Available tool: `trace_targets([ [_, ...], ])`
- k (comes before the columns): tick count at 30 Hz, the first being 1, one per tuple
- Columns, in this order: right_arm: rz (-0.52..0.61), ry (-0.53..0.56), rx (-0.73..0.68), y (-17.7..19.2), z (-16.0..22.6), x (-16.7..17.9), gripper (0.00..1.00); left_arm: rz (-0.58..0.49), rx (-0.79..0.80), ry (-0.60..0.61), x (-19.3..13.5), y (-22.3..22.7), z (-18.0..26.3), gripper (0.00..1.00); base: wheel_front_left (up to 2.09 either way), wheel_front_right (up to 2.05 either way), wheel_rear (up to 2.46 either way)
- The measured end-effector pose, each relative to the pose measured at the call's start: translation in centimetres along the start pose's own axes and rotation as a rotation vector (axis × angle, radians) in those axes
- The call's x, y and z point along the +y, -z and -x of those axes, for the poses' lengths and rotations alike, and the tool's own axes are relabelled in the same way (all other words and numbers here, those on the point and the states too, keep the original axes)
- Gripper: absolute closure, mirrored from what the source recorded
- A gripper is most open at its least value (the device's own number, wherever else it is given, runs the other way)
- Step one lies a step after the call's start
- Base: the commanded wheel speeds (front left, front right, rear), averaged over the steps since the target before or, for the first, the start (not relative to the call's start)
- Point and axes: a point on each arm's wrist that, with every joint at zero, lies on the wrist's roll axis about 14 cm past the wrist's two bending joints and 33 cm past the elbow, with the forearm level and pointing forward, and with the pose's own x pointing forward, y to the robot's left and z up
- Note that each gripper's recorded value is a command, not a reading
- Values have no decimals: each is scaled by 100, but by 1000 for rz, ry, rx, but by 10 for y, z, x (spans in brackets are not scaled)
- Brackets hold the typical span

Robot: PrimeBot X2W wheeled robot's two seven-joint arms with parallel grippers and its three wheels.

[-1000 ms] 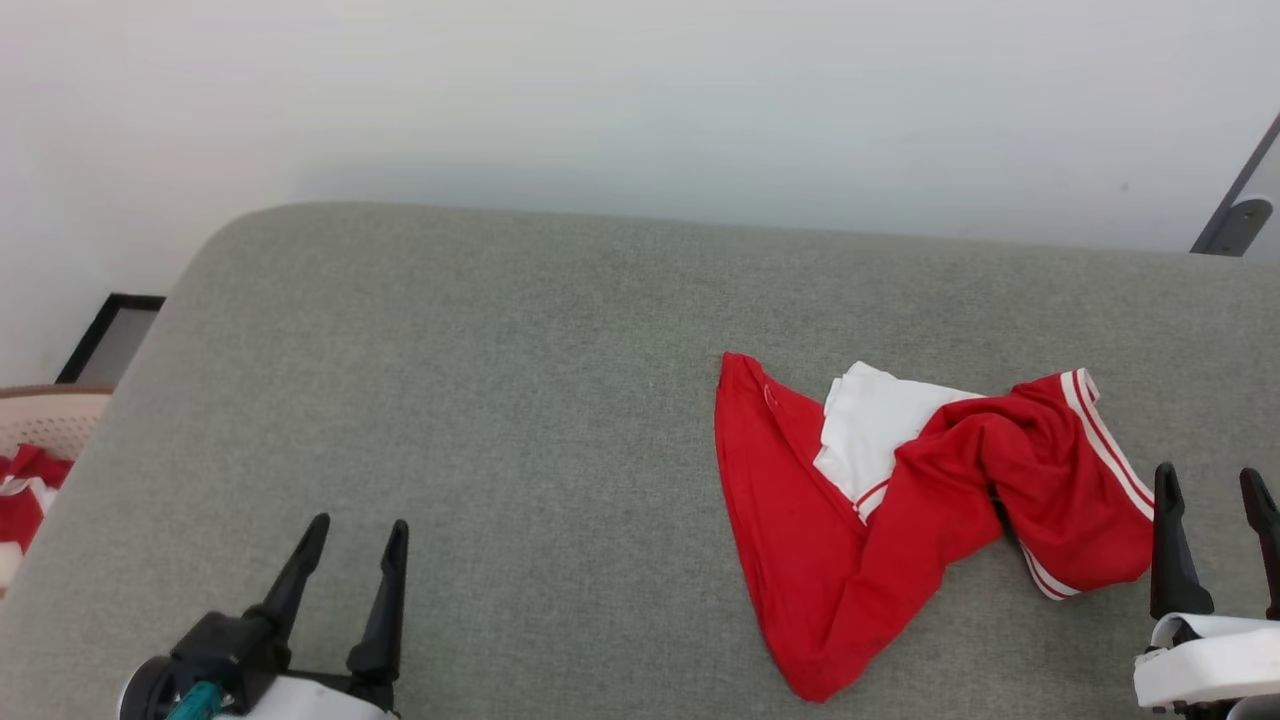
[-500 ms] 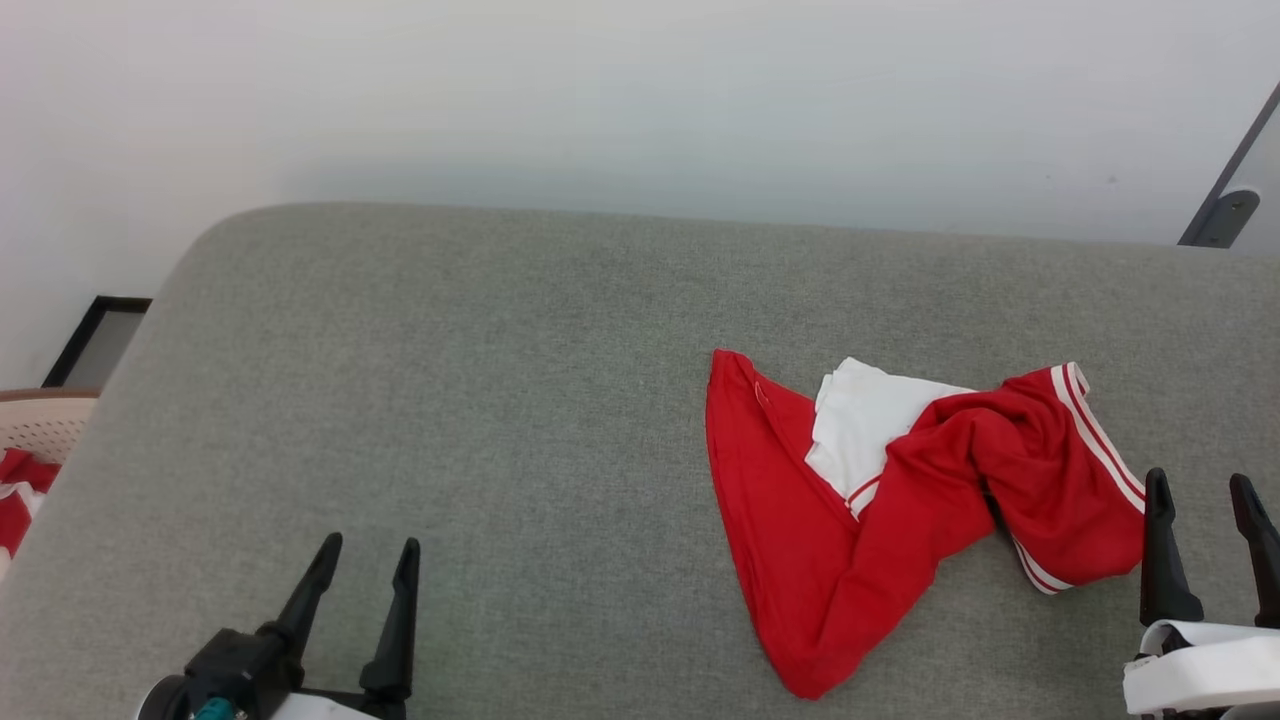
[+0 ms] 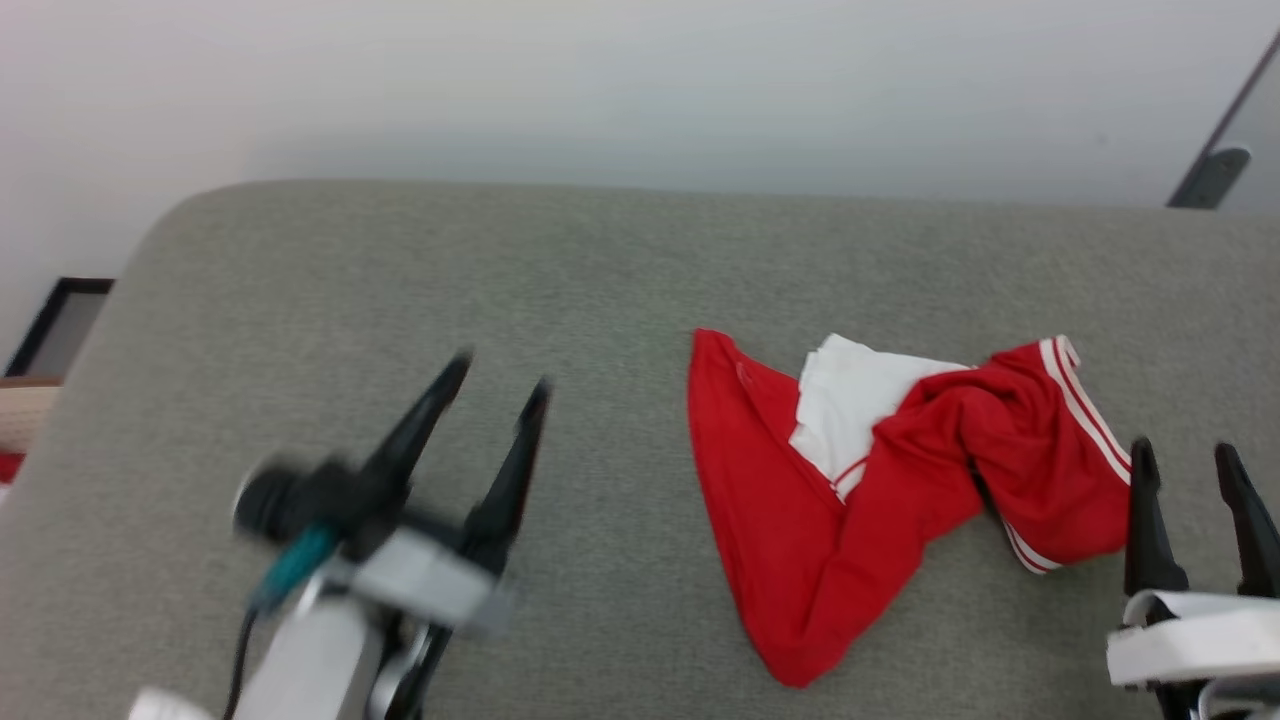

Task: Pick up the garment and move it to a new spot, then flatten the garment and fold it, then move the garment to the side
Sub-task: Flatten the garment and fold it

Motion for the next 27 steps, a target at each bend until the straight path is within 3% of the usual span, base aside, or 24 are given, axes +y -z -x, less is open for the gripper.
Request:
trace_targets([
  [5, -16, 17, -27, -6, -9, -2, 0, -26, 22, 239, -46, -4, -56, 0, 0, 0, 0],
  [8, -17, 44, -17, -2, -10, -9, 0, -32, 157, 349, -69, 13, -87, 0, 0, 0, 0],
  [14, -27, 110, 10, 8, -7, -27, 0, 67, 512, 504, -112, 55, -123, 0, 0, 0, 0],
  [24, -66, 230, 35, 16, 2, -64, 0, 57, 1051, 606, -131, 140, -139, 0, 0, 0, 0],
  [27, -60, 276, 54, 19, 13, -78, 0, 33, 1143, 617, -129, 163, -139, 0, 0, 0, 0],
])
